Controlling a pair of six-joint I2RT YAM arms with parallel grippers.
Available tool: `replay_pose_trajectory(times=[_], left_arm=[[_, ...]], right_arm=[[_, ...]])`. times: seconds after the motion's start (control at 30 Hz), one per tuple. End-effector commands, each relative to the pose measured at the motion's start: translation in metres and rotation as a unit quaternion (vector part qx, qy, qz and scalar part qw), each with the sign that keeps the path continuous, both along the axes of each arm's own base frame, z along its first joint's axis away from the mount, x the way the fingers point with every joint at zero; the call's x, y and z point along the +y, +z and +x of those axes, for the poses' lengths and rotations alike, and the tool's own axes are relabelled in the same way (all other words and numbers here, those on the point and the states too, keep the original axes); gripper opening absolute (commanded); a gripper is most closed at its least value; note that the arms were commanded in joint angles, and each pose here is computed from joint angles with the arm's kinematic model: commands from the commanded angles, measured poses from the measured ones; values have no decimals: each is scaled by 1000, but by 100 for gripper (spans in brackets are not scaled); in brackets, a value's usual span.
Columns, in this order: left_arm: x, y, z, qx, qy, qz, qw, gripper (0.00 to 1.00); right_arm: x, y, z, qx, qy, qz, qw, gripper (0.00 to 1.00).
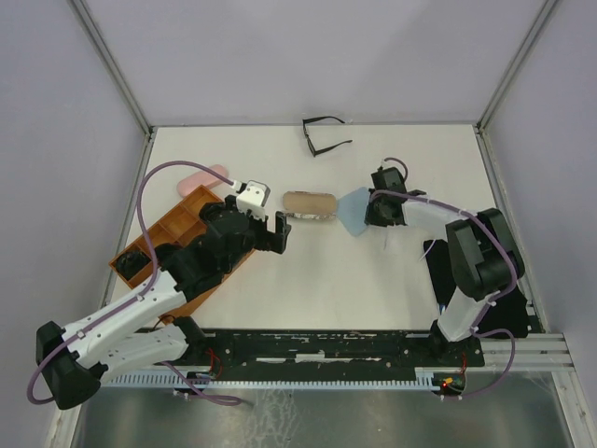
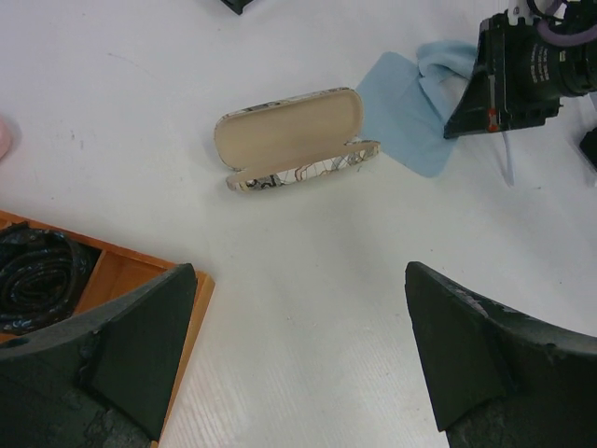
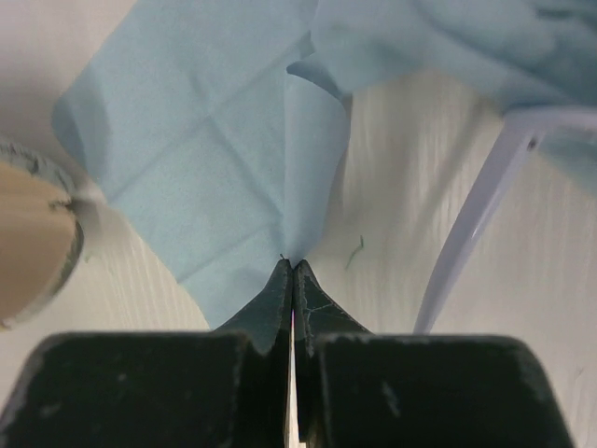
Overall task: Organize the sunglasses
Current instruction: Move the glasses cleaning cloth to the center of the board.
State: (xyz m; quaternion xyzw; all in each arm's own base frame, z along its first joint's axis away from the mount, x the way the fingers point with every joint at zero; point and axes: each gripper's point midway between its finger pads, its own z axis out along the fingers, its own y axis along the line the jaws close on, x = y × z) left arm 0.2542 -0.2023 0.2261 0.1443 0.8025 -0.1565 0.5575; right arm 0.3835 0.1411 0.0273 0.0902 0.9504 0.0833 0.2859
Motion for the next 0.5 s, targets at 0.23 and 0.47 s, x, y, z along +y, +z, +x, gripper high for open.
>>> replay_pose_trajectory(times=[0.23,0.47], left_arm=[[-20,22,2,-6,-15,-70,997,98],[-19,24,1,-1,-7,-80,997,97]], right_arm=[[29,9,-82,6,60,11,998,0],[52,11,-135,9,80,38,996,3]])
